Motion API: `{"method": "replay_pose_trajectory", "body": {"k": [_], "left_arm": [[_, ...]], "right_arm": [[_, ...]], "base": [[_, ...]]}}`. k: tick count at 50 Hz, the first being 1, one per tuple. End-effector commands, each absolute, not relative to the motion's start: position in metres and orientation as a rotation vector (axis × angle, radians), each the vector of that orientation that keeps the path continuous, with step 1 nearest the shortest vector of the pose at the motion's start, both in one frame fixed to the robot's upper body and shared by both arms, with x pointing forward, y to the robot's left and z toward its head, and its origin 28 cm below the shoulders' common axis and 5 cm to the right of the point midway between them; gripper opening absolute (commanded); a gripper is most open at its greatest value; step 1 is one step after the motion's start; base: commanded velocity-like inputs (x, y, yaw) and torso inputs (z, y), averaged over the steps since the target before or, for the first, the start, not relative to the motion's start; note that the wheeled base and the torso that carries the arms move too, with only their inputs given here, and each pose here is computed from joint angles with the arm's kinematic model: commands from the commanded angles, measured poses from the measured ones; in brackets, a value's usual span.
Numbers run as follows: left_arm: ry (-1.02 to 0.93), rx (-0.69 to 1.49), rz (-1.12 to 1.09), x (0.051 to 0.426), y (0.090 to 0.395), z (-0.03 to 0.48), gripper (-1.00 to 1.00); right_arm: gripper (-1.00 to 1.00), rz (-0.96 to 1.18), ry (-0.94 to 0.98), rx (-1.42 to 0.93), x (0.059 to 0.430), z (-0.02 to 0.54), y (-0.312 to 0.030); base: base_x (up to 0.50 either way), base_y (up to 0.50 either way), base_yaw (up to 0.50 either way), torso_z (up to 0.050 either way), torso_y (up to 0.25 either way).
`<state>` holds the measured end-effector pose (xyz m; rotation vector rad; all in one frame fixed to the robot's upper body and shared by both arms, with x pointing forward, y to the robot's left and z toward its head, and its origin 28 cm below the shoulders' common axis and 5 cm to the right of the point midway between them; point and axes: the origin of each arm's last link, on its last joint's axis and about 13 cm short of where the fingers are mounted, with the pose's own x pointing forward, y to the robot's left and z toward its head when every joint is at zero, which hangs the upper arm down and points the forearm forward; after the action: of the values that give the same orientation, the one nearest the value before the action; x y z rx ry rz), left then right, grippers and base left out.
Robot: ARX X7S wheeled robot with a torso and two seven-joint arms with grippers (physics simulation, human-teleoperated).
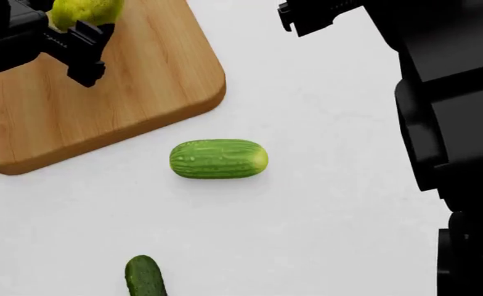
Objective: Clear the non-vegetable object off the cutting board and place the vegetables onto it.
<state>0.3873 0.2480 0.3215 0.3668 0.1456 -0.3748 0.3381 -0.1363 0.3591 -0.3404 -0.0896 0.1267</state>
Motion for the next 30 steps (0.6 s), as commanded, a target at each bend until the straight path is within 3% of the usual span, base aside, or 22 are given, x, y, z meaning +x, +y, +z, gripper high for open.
{"method": "replay_pose_trajectory", "body": {"k": [1, 15, 30], "left_arm": [[0.195, 0.358, -0.449, 0.386, 0.242, 0.309, -1.0], [0.101, 0.394, -0.411, 0.371, 0.246, 0.347, -1.0], [0.091, 0.429, -0.29, 0.357, 0.271, 0.362, -1.0]], "right_arm": [[1.0, 0.136, -0.106, -0.327, 0.336, 0.361, -0.134], [1.0, 0.13, -0.122, -0.33, 0.333, 0.369, -0.135], [1.0, 0.126, -0.141, -0.321, 0.326, 0.376, -0.135]], "base": [[0.0, 0.0, 0.0, 0.0, 0.0], [0.0, 0.0, 0.0, 0.0, 0.0], [0.0, 0.0, 0.0, 0.0, 0.0]]}}
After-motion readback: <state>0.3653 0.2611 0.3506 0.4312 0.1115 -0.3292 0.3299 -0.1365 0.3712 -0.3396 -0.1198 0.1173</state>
